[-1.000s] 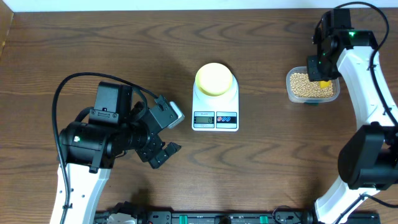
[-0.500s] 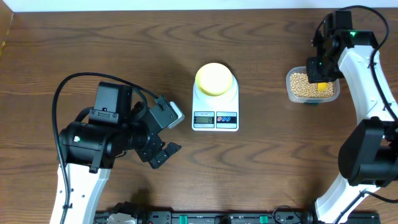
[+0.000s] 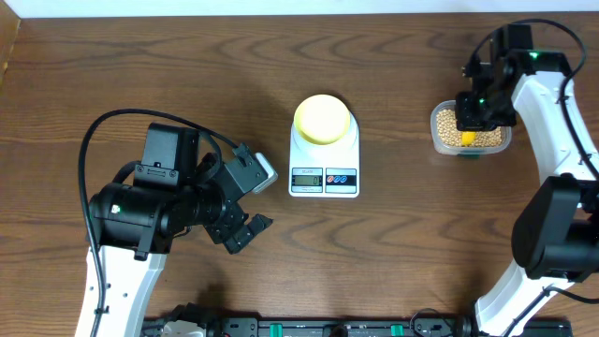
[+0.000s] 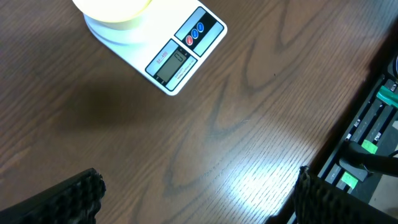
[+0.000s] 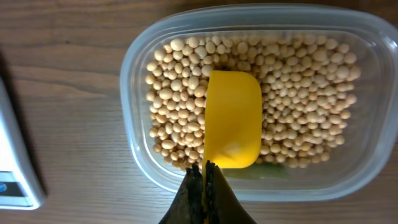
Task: Scoop item into bowl and weigh 50g on scale
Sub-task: 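Drag the scoop through the soybeans to fill it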
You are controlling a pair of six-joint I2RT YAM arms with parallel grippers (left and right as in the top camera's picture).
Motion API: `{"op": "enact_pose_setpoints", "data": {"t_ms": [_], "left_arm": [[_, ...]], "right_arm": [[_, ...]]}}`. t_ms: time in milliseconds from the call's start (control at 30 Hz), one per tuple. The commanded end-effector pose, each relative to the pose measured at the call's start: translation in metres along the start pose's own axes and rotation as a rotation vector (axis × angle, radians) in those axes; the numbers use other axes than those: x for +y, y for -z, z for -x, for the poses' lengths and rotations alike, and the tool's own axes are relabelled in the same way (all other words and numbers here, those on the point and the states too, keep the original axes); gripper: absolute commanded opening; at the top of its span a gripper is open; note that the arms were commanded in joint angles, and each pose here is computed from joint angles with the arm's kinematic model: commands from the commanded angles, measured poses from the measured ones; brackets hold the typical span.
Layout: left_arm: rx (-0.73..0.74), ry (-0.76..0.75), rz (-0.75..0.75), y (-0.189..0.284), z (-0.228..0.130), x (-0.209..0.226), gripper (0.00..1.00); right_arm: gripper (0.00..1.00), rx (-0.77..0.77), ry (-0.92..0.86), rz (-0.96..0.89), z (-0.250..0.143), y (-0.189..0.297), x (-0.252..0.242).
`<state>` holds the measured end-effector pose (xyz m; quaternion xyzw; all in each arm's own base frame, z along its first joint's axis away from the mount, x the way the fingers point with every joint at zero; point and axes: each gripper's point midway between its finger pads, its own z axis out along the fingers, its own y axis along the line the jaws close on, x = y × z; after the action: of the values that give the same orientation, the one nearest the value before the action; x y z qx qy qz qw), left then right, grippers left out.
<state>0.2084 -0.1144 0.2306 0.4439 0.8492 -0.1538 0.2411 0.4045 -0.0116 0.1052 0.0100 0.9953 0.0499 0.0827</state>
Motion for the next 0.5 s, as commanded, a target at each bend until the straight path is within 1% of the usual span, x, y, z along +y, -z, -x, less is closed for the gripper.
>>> {"op": "enact_pose_setpoints", "data": {"t_ms": [0,267,400,467], "left_arm": [[-0.012,-0.023,0.019,0.006,0.004,0.002,0.99],[-0.012,-0.023,0.019,0.006,0.004,0.002,0.99],[-0.012,-0.023,0.019,0.006,0.004,0.002,0.99],[-0.012,-0.023,0.019,0.006,0.004,0.002,0.99]], "right_arm": [[0.01,0.019,-0.1,0.144,-0.004,-0.004,0.001],[0.01,-0.025,-0.241,0.332,0.0,0.01,-0.018],[0.01,-0.02,-0.302,0.35,-0.006,0.014,-0.035],[0.01,-0.015,-0.306,0.373,-0.012,0.017,-0.041]]}}
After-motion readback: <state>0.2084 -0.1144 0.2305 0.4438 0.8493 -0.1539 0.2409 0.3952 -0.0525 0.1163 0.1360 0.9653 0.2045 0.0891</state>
